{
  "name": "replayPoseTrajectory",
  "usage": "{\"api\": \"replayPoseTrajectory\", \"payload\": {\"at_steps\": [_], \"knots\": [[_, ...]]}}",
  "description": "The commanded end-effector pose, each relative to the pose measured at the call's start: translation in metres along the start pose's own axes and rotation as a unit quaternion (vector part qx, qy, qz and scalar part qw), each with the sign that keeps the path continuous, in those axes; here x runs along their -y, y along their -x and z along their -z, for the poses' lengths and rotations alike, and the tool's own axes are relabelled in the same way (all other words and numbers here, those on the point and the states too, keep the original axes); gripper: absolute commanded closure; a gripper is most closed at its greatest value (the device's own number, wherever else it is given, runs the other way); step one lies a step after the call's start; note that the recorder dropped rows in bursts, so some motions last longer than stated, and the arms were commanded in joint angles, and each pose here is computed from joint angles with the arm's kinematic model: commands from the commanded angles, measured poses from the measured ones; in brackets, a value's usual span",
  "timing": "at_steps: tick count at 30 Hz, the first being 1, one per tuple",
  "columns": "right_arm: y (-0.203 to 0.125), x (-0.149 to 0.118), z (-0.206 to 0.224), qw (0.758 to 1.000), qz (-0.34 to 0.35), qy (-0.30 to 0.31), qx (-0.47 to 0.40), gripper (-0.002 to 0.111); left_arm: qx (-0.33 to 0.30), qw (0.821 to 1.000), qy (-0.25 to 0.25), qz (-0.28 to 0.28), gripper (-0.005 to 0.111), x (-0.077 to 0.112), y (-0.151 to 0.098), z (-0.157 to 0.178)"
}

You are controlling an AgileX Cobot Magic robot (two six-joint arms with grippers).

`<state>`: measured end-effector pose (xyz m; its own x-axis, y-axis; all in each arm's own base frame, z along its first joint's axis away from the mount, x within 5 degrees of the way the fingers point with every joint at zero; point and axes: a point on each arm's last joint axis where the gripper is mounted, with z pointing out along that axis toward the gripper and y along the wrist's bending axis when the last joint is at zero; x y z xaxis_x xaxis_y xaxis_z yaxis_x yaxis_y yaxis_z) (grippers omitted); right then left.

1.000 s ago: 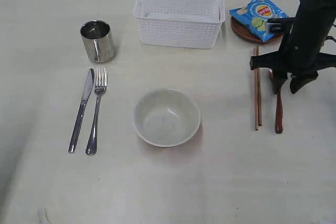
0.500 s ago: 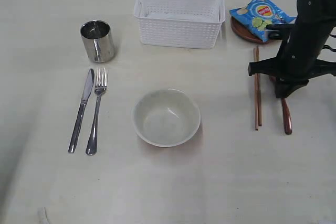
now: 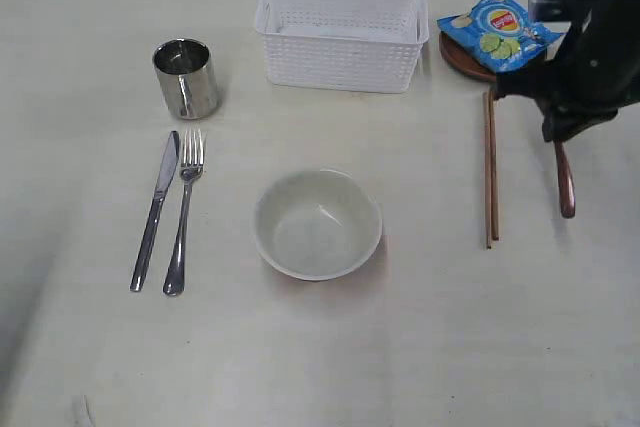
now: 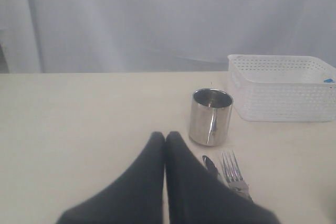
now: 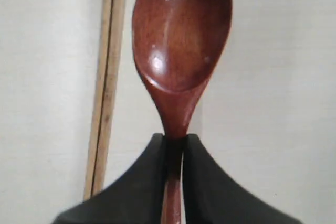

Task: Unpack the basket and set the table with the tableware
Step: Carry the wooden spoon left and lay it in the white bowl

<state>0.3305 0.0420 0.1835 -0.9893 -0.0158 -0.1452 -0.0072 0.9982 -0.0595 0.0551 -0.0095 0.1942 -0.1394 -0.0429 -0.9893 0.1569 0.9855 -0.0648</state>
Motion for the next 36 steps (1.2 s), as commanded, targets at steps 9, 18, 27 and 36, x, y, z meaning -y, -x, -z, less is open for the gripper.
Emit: {"api": "replayPoseTrajectory", "payload": {"at_steps": [9,18,27,36], "knots": [[-0.033,-0.057,0.103,0.977,0.14,0.147,0.063,0.109,0.004,1.0,-0.001,0.003,0.107,0.0,0.0,0.0],[-0.074,-0.145,0.088,0.939,0.311,0.134,-0.061,0.109,0.004,1.0,-0.001,0.003,0.107,0.0,0.0,0.0],[-0.075,-0.207,0.048,0.916,0.366,0.117,-0.118,0.109,0.004,1.0,-0.001,0.002,0.107,0.0,0.0,0.0],[-0.067,-0.205,0.042,0.925,0.355,0.074,-0.108,0.109,0.004,1.0,-0.001,0.002,0.107,0.0,0.0,0.0]]}}
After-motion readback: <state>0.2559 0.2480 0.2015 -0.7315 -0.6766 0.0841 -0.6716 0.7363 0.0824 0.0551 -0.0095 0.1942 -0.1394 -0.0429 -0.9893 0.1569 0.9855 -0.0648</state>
